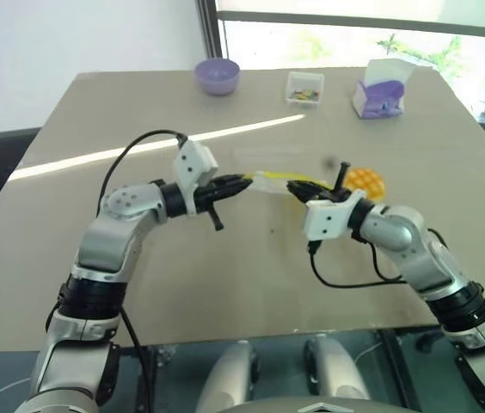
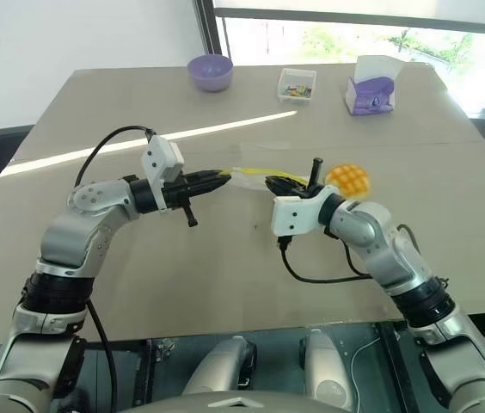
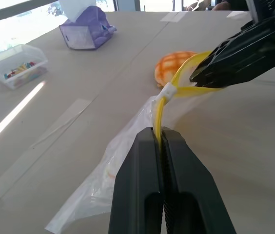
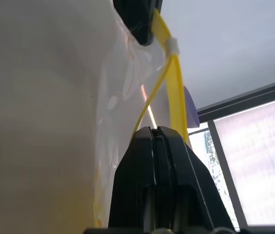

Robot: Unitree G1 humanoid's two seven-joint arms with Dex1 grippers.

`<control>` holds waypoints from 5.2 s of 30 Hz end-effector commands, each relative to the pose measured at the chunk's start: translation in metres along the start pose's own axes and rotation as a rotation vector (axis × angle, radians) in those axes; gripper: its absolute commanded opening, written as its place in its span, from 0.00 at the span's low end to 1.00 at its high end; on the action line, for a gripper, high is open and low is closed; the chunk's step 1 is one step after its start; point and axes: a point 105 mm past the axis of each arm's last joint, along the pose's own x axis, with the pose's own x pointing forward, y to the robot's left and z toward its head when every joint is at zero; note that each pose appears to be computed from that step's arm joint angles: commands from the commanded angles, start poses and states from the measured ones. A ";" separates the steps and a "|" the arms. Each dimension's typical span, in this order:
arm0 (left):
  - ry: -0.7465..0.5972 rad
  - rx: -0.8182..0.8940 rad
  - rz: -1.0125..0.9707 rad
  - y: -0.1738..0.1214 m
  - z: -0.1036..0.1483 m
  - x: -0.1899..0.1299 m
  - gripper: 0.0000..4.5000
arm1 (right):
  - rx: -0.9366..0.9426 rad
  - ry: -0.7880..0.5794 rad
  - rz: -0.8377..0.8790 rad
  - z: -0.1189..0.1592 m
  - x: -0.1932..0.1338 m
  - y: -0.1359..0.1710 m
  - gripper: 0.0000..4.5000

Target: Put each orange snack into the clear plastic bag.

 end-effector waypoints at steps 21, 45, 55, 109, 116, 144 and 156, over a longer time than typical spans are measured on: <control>0.066 0.250 -0.076 -0.031 -0.020 -0.012 0.00 | 0.477 0.363 -0.054 -0.060 0.018 0.027 0.30; 0.091 0.114 0.075 -0.002 -0.026 -0.014 0.00 | 0.220 0.239 -0.121 -0.053 0.017 0.006 0.99; 0.089 0.113 0.094 0.001 -0.021 -0.011 0.00 | 0.576 0.109 -0.060 -0.040 0.007 0.006 0.99; 0.100 0.096 0.223 0.032 -0.015 -0.018 0.00 | 0.856 0.453 -0.433 -0.135 -0.051 -0.003 0.09; 0.094 0.096 0.208 0.030 -0.015 -0.012 0.00 | 0.722 0.155 -0.348 -0.073 -0.045 -0.037 0.02; 0.063 0.306 -0.021 -0.019 -0.018 -0.001 0.00 | 0.696 0.058 -0.020 -0.033 0.022 -0.011 0.02; 0.002 0.286 -0.059 -0.025 -0.013 -0.002 0.00 | 0.587 0.033 -0.028 -0.026 0.044 -0.013 0.12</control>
